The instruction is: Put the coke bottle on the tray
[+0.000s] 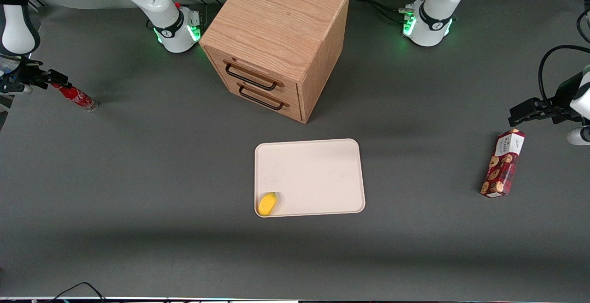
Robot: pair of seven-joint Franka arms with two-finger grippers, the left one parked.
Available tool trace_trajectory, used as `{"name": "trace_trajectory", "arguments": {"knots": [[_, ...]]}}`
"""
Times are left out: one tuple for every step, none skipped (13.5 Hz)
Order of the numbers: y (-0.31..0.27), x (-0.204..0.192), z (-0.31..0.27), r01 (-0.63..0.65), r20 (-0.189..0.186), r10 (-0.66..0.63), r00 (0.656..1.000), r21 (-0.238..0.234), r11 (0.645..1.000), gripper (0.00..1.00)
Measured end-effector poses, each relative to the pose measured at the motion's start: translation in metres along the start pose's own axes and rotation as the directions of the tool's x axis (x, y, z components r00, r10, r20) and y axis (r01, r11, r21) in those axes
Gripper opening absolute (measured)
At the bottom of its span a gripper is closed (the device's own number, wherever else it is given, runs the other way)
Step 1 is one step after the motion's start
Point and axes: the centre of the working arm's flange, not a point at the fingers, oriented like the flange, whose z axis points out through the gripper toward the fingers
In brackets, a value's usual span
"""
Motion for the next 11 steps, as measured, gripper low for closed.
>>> {"name": "trace_trajectory", "arguments": {"knots": [[-0.0018,-0.0009,0.0029,0.002,0.000,-0.002,1.000,0.001,1.000,1.00],[-0.0028,-0.0012,0.0043,0.003,0.001,-0.003,1.000,0.002,1.000,1.00],[-0.0030,-0.0012,0.0047,0.003,-0.001,-0.003,1.000,0.000,1.000,0.98],[-0.0029,-0.0010,0.0046,0.003,-0.003,-0.003,1.000,-0.001,1.000,0.97],[-0.0029,-0.0010,0.0045,0.003,-0.004,-0.003,1.000,-0.002,1.000,0.86],[-0.0029,-0.0010,0.0045,0.003,-0.004,-0.003,1.000,-0.002,1.000,0.73],[-0.0029,-0.0010,0.0045,0.003,-0.004,-0.003,1.000,-0.002,1.000,0.63],[-0.0029,-0.0010,0.0045,0.003,-0.004,-0.003,1.000,-0.002,1.000,0.50],[-0.0026,-0.0007,0.0038,0.003,-0.006,-0.003,1.000,-0.003,1.000,0.40],[-0.0026,-0.0008,0.0034,0.003,-0.007,-0.003,1.000,-0.003,1.000,0.37],[-0.0026,-0.0008,0.0034,0.003,-0.007,-0.003,1.000,-0.003,1.000,0.37]]}}
